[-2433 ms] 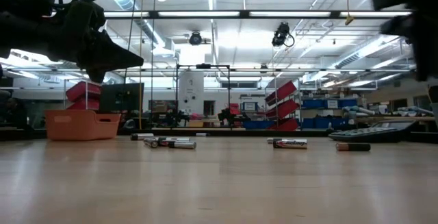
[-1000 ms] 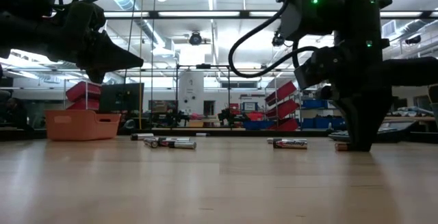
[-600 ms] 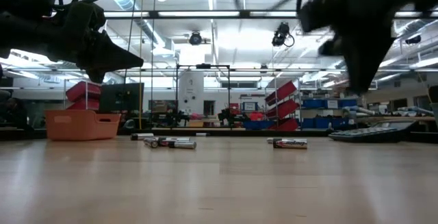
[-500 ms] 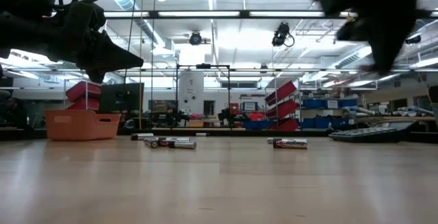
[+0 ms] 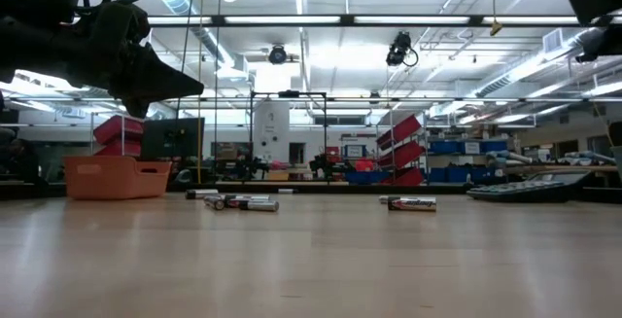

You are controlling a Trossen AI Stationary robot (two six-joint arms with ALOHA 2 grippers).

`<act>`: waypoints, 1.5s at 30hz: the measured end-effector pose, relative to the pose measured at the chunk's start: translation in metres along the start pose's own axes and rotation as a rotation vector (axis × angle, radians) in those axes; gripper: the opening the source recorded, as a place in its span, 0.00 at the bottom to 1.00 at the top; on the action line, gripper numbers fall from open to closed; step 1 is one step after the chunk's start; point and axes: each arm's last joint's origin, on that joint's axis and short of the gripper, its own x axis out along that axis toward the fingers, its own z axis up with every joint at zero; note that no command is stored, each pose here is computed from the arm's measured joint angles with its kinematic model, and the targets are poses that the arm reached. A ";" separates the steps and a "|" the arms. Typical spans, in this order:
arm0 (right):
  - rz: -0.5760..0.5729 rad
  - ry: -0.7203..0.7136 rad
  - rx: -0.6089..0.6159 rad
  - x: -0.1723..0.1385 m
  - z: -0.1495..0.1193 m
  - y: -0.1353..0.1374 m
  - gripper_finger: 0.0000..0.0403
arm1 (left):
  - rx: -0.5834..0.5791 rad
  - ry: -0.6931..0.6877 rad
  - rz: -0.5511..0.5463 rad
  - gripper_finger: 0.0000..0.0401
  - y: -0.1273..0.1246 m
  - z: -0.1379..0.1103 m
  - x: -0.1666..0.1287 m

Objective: Sort batteries
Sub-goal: Put the black battery into the blue bin, then put the silver battery into the orange bin

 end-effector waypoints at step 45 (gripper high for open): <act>-0.150 -0.658 0.020 0.003 0.168 -0.057 0.22 | -0.010 -0.009 -0.212 0.00 -0.022 0.032 0.008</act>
